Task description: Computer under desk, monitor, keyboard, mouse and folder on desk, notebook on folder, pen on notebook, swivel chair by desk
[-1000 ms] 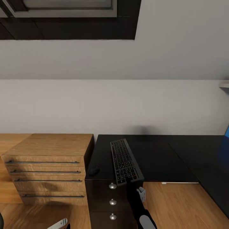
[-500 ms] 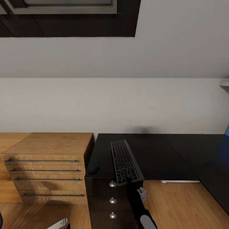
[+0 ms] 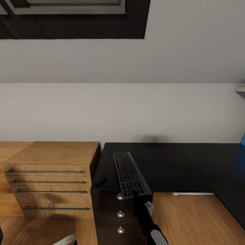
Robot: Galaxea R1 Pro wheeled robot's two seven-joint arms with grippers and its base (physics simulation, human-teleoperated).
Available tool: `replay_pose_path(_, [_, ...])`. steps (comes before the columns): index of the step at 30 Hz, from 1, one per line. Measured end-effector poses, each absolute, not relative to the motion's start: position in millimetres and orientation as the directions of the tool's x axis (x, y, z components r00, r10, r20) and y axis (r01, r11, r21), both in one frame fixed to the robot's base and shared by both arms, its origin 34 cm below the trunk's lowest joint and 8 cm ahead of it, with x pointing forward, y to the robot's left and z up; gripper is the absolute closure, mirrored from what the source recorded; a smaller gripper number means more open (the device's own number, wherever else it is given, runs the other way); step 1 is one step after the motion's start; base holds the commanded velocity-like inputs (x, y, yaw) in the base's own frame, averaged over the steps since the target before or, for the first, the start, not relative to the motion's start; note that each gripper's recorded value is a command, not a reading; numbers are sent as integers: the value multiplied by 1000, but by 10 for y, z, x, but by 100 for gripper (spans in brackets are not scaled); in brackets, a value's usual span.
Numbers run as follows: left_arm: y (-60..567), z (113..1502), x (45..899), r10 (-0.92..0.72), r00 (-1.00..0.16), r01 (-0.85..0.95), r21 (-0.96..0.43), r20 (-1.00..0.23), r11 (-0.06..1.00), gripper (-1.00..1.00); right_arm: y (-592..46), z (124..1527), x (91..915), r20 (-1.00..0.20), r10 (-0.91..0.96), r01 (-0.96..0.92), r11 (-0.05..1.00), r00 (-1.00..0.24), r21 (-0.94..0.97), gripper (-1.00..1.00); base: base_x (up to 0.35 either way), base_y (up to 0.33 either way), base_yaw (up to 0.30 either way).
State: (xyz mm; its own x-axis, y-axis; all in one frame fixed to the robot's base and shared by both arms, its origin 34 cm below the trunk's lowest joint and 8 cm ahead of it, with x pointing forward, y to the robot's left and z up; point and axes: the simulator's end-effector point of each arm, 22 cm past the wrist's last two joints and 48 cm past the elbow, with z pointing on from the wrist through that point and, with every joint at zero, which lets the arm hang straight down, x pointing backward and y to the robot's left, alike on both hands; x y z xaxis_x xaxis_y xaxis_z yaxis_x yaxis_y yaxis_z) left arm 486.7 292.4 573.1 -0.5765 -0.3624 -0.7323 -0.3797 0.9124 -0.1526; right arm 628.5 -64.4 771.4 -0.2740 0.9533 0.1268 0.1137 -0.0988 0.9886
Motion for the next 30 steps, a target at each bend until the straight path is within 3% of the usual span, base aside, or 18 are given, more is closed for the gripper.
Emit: replay_pose_path(30, [2880,5552,4839,-353,-584,-367,-151,-731,918,-100,-648,7606,6278,112,955,90,-90,-276,992,100,0,0,0])
